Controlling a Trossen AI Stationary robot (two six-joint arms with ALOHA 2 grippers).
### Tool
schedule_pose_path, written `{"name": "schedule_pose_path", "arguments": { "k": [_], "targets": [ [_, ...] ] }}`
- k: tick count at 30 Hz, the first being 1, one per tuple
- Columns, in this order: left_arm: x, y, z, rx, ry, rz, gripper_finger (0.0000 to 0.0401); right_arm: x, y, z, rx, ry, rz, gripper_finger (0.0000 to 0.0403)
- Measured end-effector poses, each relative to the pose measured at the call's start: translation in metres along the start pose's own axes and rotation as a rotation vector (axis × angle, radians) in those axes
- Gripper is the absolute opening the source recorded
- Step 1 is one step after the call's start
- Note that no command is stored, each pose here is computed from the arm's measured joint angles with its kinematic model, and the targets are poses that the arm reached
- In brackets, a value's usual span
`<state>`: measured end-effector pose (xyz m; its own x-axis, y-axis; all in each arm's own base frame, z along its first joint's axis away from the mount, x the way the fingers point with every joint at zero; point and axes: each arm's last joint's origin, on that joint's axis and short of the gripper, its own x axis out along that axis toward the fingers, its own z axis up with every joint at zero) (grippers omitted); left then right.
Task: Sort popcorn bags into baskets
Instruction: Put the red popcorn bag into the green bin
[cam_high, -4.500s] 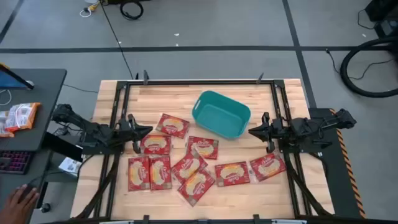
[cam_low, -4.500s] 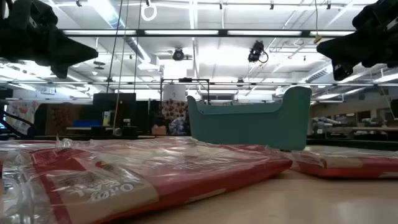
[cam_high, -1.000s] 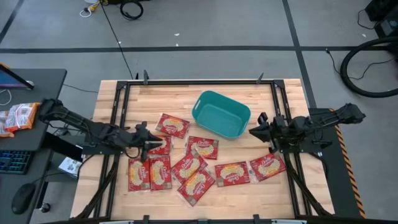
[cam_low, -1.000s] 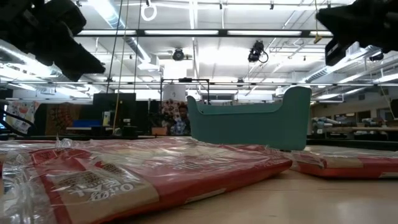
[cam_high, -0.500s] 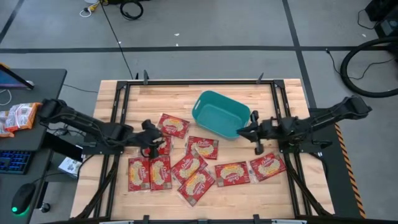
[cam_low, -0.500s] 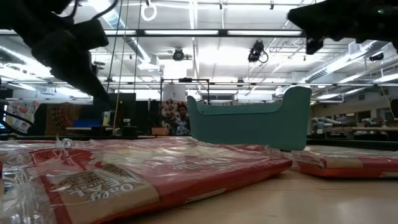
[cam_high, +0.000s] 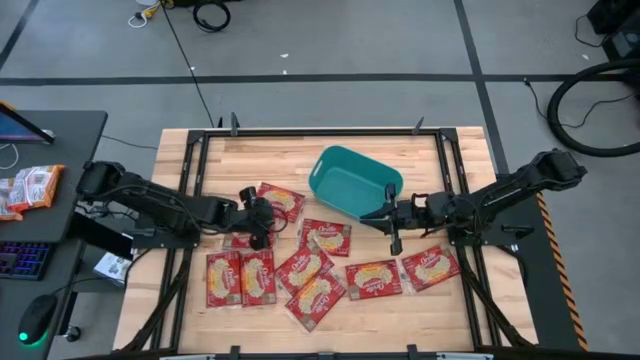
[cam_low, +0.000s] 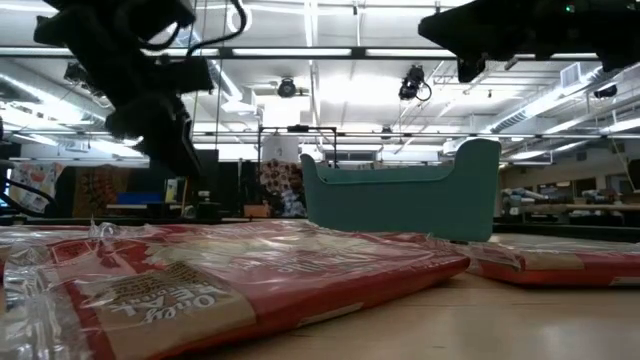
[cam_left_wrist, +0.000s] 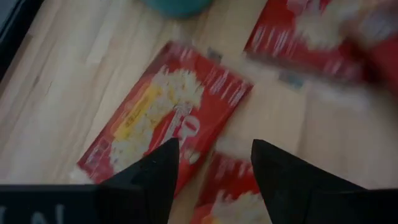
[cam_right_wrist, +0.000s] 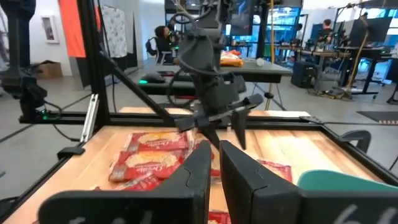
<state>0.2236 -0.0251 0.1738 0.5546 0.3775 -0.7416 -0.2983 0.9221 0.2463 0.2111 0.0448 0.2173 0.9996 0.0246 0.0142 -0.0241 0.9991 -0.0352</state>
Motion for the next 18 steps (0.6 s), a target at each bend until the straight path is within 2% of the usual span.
{"name": "schedule_pose_path", "arguments": {
  "k": [6,10,13,18],
  "targets": [
    [0.022,-0.005,-0.006,0.17,0.086,0.047,0.0202,-0.002,0.01,-0.003,-0.014,0.034,0.048,0.0041],
    [0.033,-0.008,-0.01,0.289,0.109,0.121,0.0197,-0.003,0.013,-0.003,-0.025,0.033,0.063,0.0041],
    [0.041,-0.01,-0.01,0.329,0.103,0.169,0.0197,-0.003,0.013,-0.004,-0.028,0.042,0.064,0.0041],
    [0.049,-0.015,-0.009,0.403,0.086,0.169,0.0197,-0.003,0.013,-0.005,-0.031,0.051,0.064,0.0041]
  ]
}}
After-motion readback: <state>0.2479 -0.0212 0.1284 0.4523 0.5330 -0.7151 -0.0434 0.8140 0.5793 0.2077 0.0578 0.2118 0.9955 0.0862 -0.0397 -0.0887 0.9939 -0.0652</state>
